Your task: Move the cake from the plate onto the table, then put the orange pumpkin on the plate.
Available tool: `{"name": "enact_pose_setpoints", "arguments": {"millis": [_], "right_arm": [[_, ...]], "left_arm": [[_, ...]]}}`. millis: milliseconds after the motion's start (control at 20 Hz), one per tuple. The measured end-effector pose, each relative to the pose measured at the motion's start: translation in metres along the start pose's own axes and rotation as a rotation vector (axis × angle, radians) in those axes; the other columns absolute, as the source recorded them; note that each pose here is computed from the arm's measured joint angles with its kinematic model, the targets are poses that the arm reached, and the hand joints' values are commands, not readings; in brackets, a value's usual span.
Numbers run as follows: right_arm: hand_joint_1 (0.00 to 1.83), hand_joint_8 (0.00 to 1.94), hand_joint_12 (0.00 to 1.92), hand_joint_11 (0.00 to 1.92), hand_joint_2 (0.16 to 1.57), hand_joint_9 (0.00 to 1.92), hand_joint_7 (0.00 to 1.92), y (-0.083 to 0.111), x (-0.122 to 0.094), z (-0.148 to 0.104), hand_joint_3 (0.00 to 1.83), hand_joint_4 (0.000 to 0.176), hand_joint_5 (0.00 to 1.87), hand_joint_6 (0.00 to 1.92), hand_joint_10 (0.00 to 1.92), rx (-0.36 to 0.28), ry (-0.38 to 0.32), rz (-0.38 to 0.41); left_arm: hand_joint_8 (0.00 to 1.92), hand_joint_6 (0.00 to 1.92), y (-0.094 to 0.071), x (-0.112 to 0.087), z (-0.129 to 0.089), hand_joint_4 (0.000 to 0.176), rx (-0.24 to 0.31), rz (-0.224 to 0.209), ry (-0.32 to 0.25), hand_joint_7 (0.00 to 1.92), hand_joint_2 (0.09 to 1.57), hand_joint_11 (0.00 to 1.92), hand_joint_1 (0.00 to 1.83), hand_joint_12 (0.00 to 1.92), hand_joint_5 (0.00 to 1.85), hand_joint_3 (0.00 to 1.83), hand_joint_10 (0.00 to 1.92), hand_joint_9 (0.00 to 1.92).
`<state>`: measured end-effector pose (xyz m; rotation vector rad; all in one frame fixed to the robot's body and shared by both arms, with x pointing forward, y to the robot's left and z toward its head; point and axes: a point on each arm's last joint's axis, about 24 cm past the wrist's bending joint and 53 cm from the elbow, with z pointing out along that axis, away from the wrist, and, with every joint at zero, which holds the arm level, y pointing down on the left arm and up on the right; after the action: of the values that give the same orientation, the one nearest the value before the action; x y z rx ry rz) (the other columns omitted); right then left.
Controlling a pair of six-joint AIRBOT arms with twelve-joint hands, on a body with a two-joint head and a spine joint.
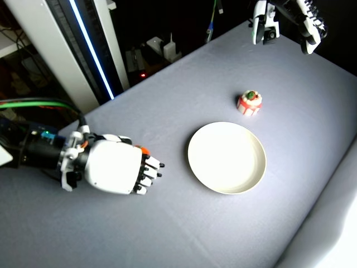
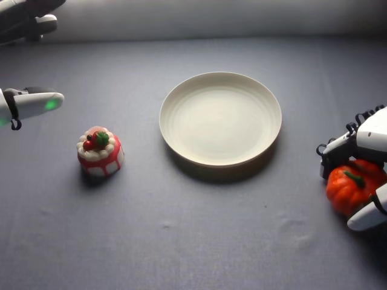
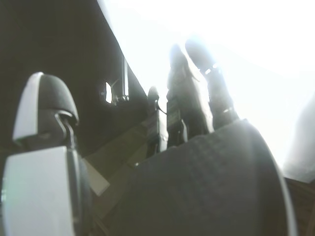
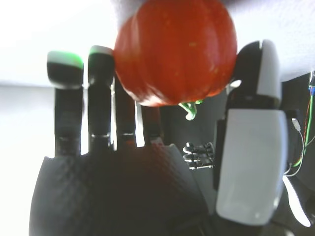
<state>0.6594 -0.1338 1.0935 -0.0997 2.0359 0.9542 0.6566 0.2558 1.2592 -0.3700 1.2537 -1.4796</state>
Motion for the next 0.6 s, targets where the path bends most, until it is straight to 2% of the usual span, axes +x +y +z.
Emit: {"name": "enact_pose_setpoints", "arguments": {"millis": [50, 100, 150, 200, 250, 300, 350, 400, 450, 500, 550, 600], "right_arm": [[1.49, 1.88, 1.92, 1.03, 1.1, 0.97, 0.91, 0.002, -0.001, 0.0, 0.0, 0.0, 0.77, 1.89, 1.92, 0.0, 0.001, -0.015], [1.2, 1.83, 1.92, 1.02, 1.18, 0.97, 0.92, 0.005, -0.006, 0.0, 0.02, 0.0, 0.78, 1.46, 1.89, -0.002, -0.005, -0.027], [1.16, 1.75, 1.9, 1.04, 1.17, 1.01, 0.95, 0.01, -0.013, 0.002, 0.01, 0.0, 0.84, 1.3, 1.83, -0.013, -0.021, -0.031], [1.2, 1.55, 1.92, 1.03, 0.97, 0.99, 0.89, 0.018, -0.022, 0.003, 0.48, 0.0, 0.8, 1.32, 1.86, -0.029, -0.039, -0.038], [1.43, 1.76, 1.92, 1.07, 0.99, 1.0, 0.93, 0.024, -0.028, 0.003, 0.25, 0.0, 0.79, 1.66, 1.91, -0.046, -0.053, -0.047], [1.47, 1.85, 1.92, 1.07, 1.03, 1.0, 0.92, 0.031, -0.035, 0.003, 0.1, 0.0, 0.76, 1.8, 1.92, -0.063, -0.067, -0.055], [1.43, 1.84, 1.92, 1.07, 1.06, 1.0, 0.94, 0.036, -0.039, 0.004, 0.06, 0.0, 0.78, 1.8, 1.92, -0.075, -0.077, -0.059], [1.19, 1.8, 1.92, 1.07, 1.13, 1.0, 0.93, 0.043, -0.045, 0.004, 0.09, 0.0, 0.81, 1.4, 1.91, -0.092, -0.091, -0.063], [1.21, 1.55, 1.92, 1.08, 0.95, 1.01, 0.9, 0.051, -0.054, 0.004, 0.5, 0.0, 0.81, 1.32, 1.86, -0.109, -0.11, -0.076], [1.14, 1.78, 1.92, 1.11, 0.95, 1.02, 0.94, 0.063, -0.07, 0.003, 0.52, 0.0, 0.81, 1.38, 1.91, -0.134, -0.148, -0.1], [1.17, 1.61, 1.92, 1.0, 0.92, 0.91, 0.85, 0.072, -0.081, 0.002, 0.65, 0.0, 0.75, 1.47, 1.92, -0.157, -0.175, -0.112], [1.18, 1.56, 1.92, 0.98, 0.91, 0.89, 0.84, 0.078, -0.088, -0.001, 0.68, 0.0, 0.75, 1.46, 1.91, -0.174, -0.195, -0.108]], "left_arm": [[0.0, 0.0, 0.0, 0.001, 0.0, 0.052, -0.001, -0.001, 0.001, 0.22, 1.06, 0.15, 1.05, 1.25, 0.22, 0.0, 0.0, 0.43], [0.0, 0.0, 0.001, 0.001, 0.0, 0.04, -0.004, -0.001, 0.003, 0.23, 1.06, 0.16, 1.03, 1.23, 0.2, 0.0, 0.01, 0.44], [0.0, 0.0, 0.001, 0.001, 0.0, 0.039, -0.004, -0.001, 0.002, 0.24, 1.06, 0.12, 1.01, 1.26, 0.2, 0.0, 0.01, 0.44], [0.0, 0.0, 0.002, 0.001, -0.001, 0.029, -0.006, 0.0, 0.004, 0.24, 1.07, 0.11, 1.0, 1.26, 0.21, 0.0, 0.0, 0.43], [0.01, 0.0, 0.003, 0.002, -0.002, 0.027, -0.01, 0.001, 0.007, 0.26, 1.07, 0.05, 0.98, 1.3, 0.22, 0.0, 0.01, 0.46], [0.01, 0.0, 0.004, 0.002, -0.002, 0.026, -0.014, 0.001, 0.008, 0.27, 1.07, 0.05, 0.97, 1.32, 0.22, 0.0, 0.01, 0.46], [0.01, 0.0, 0.004, 0.002, -0.002, 0.025, -0.014, 0.001, 0.007, 0.28, 1.06, 0.06, 0.96, 1.3, 0.22, 0.0, 0.02, 0.48], [0.0, 0.0, 0.005, 0.002, -0.002, 0.01, -0.015, 0.001, 0.006, 0.27, 1.06, 0.07, 0.99, 1.28, 0.23, 0.0, 0.01, 0.47], [0.01, 0.0, 0.005, 0.001, -0.002, 0.002, -0.015, 0.003, 0.007, 0.29, 1.06, 0.06, 1.0, 1.26, 0.23, 0.0, 0.01, 0.48], [0.01, 0.0, 0.005, 0.001, -0.002, 0.011, -0.015, 0.003, 0.006, 0.32, 1.04, 0.09, 1.02, 1.21, 0.26, 0.0, 0.02, 0.5], [0.01, 0.0, 0.005, 0.002, -0.002, 0.017, -0.013, 0.001, 0.007, 0.32, 1.04, 0.07, 1.03, 1.19, 0.26, 0.0, 0.01, 0.49], [0.01, 0.0, 0.006, 0.004, -0.001, 0.02, -0.01, -0.001, 0.008, 0.32, 1.04, 0.06, 1.03, 1.18, 0.26, 0.0, 0.01, 0.49]]}}
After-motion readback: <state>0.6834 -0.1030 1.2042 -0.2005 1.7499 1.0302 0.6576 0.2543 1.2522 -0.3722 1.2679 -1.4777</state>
